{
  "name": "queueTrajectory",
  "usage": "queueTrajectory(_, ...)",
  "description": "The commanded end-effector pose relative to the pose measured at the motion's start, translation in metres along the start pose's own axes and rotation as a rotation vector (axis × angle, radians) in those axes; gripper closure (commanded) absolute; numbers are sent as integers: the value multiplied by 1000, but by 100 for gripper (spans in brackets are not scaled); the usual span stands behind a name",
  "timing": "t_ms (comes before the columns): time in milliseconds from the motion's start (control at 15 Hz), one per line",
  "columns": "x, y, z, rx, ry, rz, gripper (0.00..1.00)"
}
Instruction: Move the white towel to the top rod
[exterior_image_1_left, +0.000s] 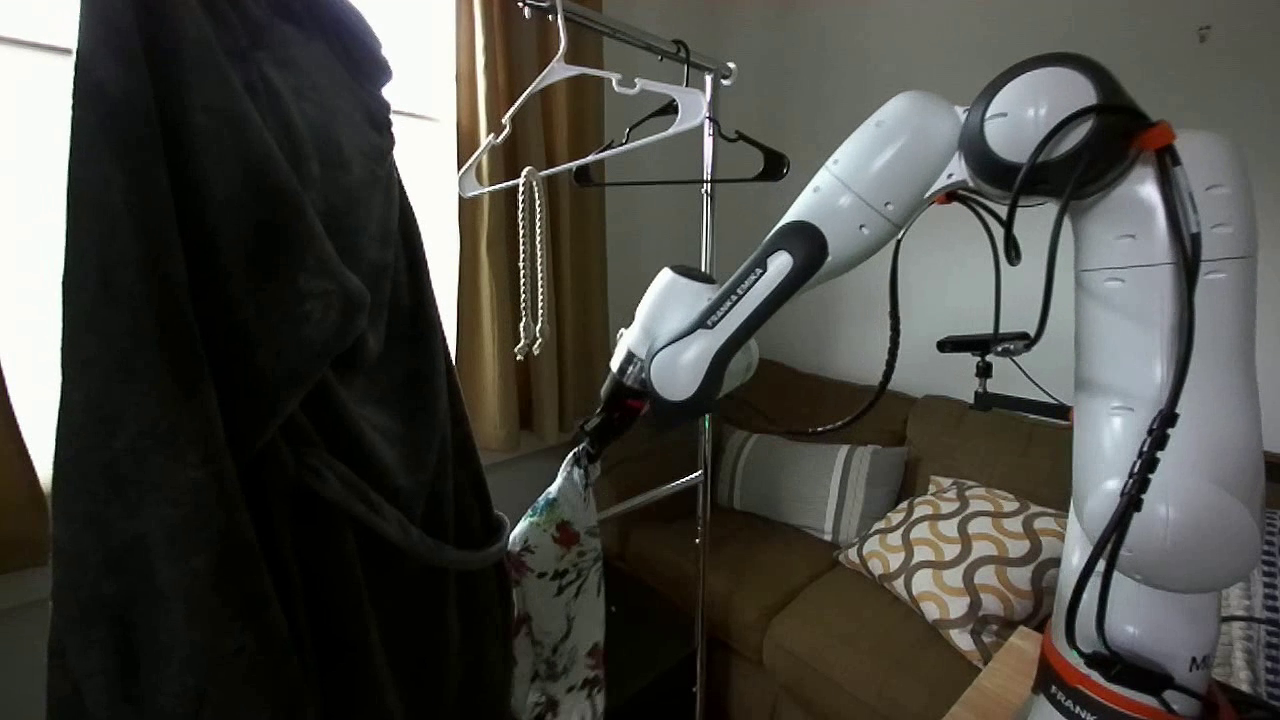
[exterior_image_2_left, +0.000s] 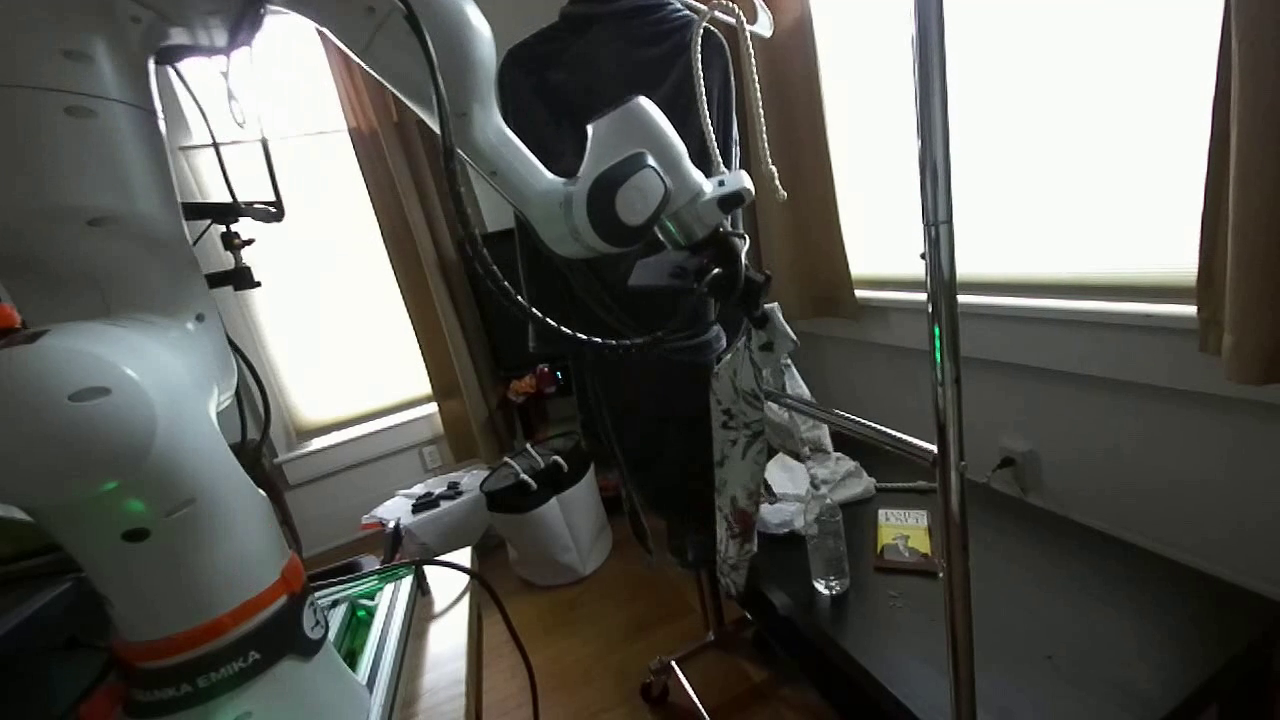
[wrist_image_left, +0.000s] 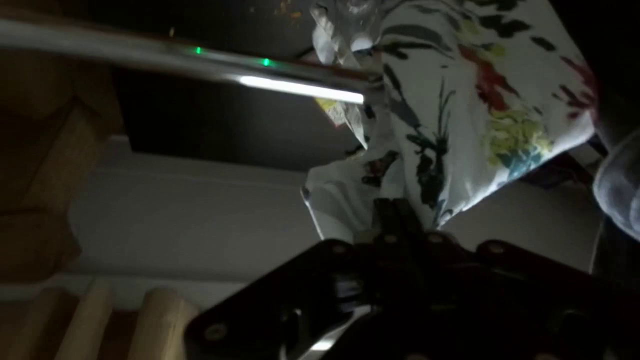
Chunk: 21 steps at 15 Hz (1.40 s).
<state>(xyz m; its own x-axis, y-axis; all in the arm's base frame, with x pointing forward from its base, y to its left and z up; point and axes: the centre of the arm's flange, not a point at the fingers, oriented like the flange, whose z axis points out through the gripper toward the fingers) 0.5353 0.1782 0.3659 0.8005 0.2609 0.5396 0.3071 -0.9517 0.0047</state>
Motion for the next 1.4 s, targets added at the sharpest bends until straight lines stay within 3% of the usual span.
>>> queueTrajectory(0, -25, 7, -77, -87, 191, -9, 99)
queueTrajectory(267, -26, 28, -133, -162, 385, -30, 99)
queueTrajectory(333, -22, 35, -128, -98, 343, -42, 99)
queueTrajectory(400, -4, 51, -128, -125, 348, -26, 98)
queueTrajectory(600, -8, 41, -129, -126, 362, -43, 99)
queueTrajectory(733, -4, 54, -159, -212, 430, -23, 99)
queueTrajectory(1000, 5, 93, -254, -378, 564, -8, 99)
queueTrajectory(1333, 42, 97, -332, -544, 750, -94, 99)
